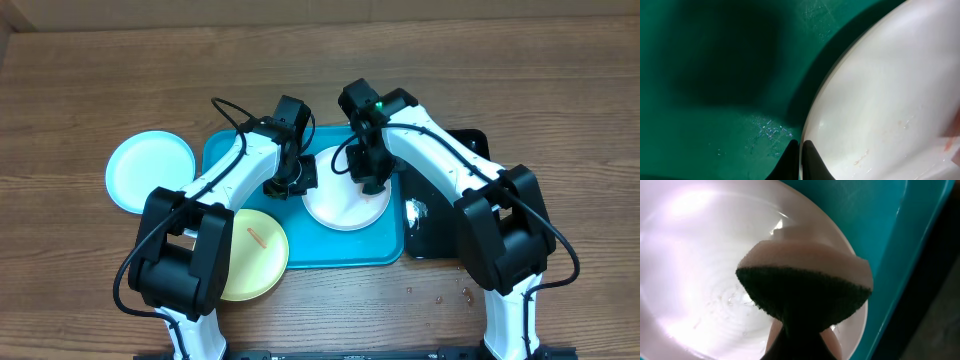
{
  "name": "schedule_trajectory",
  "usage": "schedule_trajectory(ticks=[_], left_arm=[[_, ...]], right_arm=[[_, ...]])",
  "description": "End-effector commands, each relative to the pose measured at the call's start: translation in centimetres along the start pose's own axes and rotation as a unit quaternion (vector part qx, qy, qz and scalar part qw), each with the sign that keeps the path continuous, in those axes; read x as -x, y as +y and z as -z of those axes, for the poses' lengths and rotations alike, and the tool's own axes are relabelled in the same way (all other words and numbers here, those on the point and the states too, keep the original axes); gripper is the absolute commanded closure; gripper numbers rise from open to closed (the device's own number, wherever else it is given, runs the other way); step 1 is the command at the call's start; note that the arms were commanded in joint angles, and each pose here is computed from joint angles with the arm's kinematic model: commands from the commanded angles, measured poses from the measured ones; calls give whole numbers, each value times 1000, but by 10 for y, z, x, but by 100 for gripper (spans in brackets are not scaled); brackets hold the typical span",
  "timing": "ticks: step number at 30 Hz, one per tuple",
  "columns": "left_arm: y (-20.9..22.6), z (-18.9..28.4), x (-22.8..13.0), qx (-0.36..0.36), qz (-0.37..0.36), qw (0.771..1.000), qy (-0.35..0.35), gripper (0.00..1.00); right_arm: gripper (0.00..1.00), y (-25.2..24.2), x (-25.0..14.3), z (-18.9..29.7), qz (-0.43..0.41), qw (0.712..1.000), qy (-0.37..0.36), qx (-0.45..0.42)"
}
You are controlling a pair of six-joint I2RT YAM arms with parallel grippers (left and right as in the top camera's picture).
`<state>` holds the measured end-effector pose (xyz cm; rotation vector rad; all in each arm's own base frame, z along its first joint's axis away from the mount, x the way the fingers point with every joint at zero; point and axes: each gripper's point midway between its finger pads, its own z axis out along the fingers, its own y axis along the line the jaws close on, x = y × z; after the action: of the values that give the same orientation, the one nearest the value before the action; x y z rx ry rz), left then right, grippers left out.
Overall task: Clean dirty plates on tray and stack at the side
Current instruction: 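Scrub the white plate with the sponge in the right gripper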
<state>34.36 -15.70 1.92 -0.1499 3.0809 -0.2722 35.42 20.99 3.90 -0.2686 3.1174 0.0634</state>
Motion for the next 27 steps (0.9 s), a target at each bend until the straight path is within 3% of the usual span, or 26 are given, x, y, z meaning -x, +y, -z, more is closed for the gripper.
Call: schedule_trajectory(ticks=[1,11,20,27], left_arm=[[-3,2,4,-6,2,1000,-4,96],[-3,2,4,-6,2,1000,-4,96],[-4,2,7,-9,1,1000,-9,96],[-4,2,7,-9,1,1000,-9,96]], right_arm=[[96,-5,-8,-14,-3,1000,8,-9],[96,-10,-28,-38,-19,999,33,-7],[96,44,-51,-33,5,983,94,156],[96,61,-50,-26,12,973,96,210]])
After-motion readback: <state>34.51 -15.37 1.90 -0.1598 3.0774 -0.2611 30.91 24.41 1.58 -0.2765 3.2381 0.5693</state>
